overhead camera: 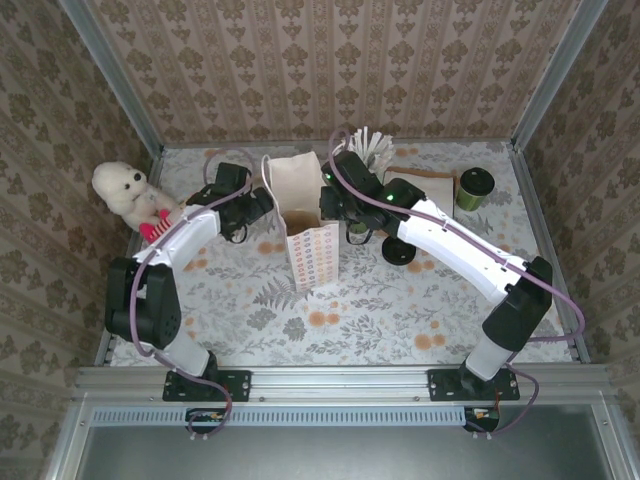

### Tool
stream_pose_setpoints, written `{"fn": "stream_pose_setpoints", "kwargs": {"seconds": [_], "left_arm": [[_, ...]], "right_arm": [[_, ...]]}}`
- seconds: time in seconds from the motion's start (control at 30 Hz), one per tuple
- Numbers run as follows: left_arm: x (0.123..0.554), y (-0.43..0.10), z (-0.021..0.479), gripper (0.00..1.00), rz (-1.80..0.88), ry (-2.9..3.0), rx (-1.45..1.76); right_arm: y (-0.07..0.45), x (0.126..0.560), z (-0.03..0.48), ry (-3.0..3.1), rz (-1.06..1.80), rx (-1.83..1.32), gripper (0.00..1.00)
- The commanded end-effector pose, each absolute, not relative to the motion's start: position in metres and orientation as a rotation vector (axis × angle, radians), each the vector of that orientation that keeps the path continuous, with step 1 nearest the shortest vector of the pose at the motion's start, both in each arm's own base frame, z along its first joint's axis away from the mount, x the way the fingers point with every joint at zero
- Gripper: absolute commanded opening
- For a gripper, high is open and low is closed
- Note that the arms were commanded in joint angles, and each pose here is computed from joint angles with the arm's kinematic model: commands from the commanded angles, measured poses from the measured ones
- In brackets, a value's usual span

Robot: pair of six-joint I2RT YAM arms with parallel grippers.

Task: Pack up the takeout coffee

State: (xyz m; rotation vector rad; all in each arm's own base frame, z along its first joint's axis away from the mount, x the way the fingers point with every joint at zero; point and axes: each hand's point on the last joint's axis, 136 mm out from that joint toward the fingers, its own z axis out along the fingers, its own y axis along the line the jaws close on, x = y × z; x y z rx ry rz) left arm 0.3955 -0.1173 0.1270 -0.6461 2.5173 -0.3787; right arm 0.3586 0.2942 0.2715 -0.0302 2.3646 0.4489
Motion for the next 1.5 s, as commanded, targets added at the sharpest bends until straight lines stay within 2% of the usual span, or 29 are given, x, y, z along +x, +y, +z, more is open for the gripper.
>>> {"fn": "stream_pose_setpoints", "kwargs": {"seconds": [0.0, 0.13, 0.27, 0.33, 0.37, 0.57, 0.73, 0.9, 1.17, 1.47], "left_arm": [[0.401, -0.120, 0.126, 1.00, -0.388, 2.540, -0.603], [0.402, -0.116, 0.126, 1.00, -0.366, 2.537, -0.588], [0.400, -0.113, 0.124, 1.00, -0.373, 2.532, -0.593], [0.400, -0.117, 0.121, 1.00, -0.400, 2.542, -0.596], [0.399, -0.119, 0.118, 1.00, -0.412, 2.555, -0.606], [0.396, -0.120, 0.106, 1.00, -0.399, 2.573, -0.637], [0.392, -0.120, 0.096, 1.00, -0.410, 2.580, -0.649], [0.398, -0.126, 0.097, 1.00, -0.462, 2.577, -0.608], [0.399, -0.129, 0.089, 1.00, -0.484, 2.587, -0.655], [0.380, -0.102, 0.101, 1.00, -0.376, 2.523, -0.731]], "right_arm": [[0.296, 0.360, 0.290, 2.317, 0.476, -0.037, 0.20], [0.289, 0.353, 0.297, 2.281, 0.466, -0.094, 0.33], [0.278, 0.347, 0.308, 2.218, 0.455, -0.151, 0.53], [0.269, 0.344, 0.314, 2.187, 0.425, -0.176, 0.77], [0.263, 0.342, 0.317, 2.170, 0.413, -0.183, 0.99], [0.227, 0.328, 0.357, 1.997, 0.441, -0.212, 1.00], [0.170, 0.317, 0.370, 1.955, 0.353, -0.053, 1.00], [0.111, 0.308, 0.354, 1.911, 0.291, 0.129, 1.00], [0.094, 0.315, 0.327, 1.978, 0.334, 0.148, 1.00], [0.046, 0.341, 0.289, 2.044, 0.320, 0.451, 1.00]]}}
